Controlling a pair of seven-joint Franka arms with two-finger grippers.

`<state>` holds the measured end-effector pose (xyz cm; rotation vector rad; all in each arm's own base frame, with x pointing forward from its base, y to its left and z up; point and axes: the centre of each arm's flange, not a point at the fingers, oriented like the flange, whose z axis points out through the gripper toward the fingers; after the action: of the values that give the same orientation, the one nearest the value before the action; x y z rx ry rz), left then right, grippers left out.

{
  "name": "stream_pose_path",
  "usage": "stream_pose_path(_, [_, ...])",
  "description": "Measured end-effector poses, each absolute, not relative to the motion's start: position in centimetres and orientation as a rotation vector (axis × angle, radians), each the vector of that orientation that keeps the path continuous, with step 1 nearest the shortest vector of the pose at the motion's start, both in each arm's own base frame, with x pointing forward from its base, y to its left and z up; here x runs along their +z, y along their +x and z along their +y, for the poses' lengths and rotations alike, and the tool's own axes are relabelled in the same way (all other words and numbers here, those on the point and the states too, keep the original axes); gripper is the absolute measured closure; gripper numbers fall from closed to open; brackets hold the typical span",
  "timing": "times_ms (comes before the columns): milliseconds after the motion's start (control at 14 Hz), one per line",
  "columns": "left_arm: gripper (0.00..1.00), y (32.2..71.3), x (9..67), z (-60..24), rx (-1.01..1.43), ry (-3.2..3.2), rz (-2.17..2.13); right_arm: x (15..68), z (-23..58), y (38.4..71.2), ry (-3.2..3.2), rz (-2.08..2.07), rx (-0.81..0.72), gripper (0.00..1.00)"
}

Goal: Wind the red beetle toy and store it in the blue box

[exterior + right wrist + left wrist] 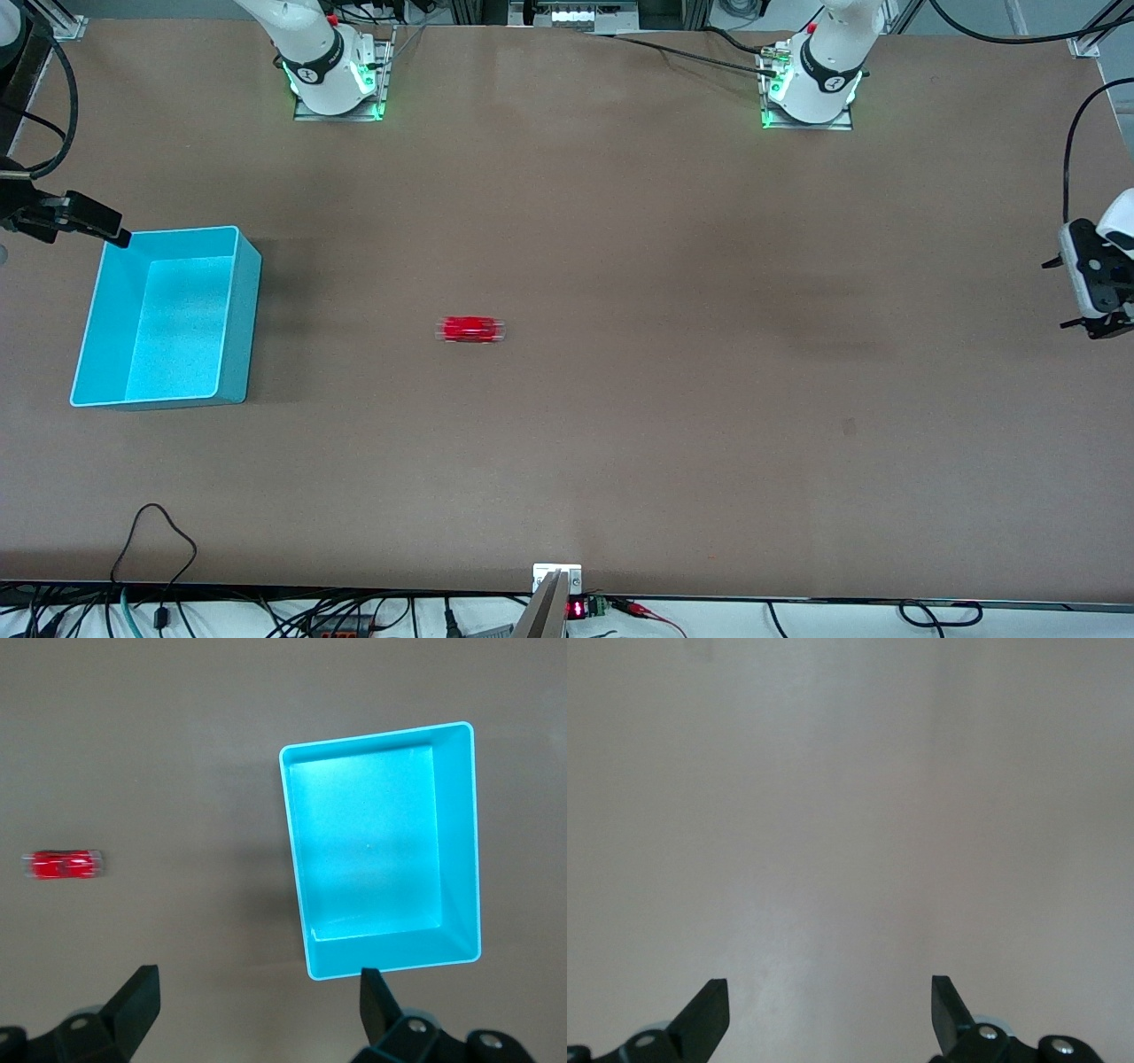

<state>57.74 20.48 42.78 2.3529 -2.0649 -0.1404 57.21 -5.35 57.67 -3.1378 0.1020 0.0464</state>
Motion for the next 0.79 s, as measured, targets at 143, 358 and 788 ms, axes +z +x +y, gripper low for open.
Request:
stream_pose_path(143, [0.00,58.0,44.2,20.2,-0.157,2.382,-2.009,57.7,-5.3,57.2,-3.138,0.102,0.046,0.00])
stream_pose_path(358, [0.00,58.2,46.1,18.4,-0.202,2.481,-1.828,57.7,-5.4,57.2,-3.138,0.102,0.045,0.00])
stream_pose_path(788, [0.00,58.6,48.4,14.8,-0.268,2.650,-1.518,57.3,-5.4,57.4,-3.138,0.103,0.055,0.00])
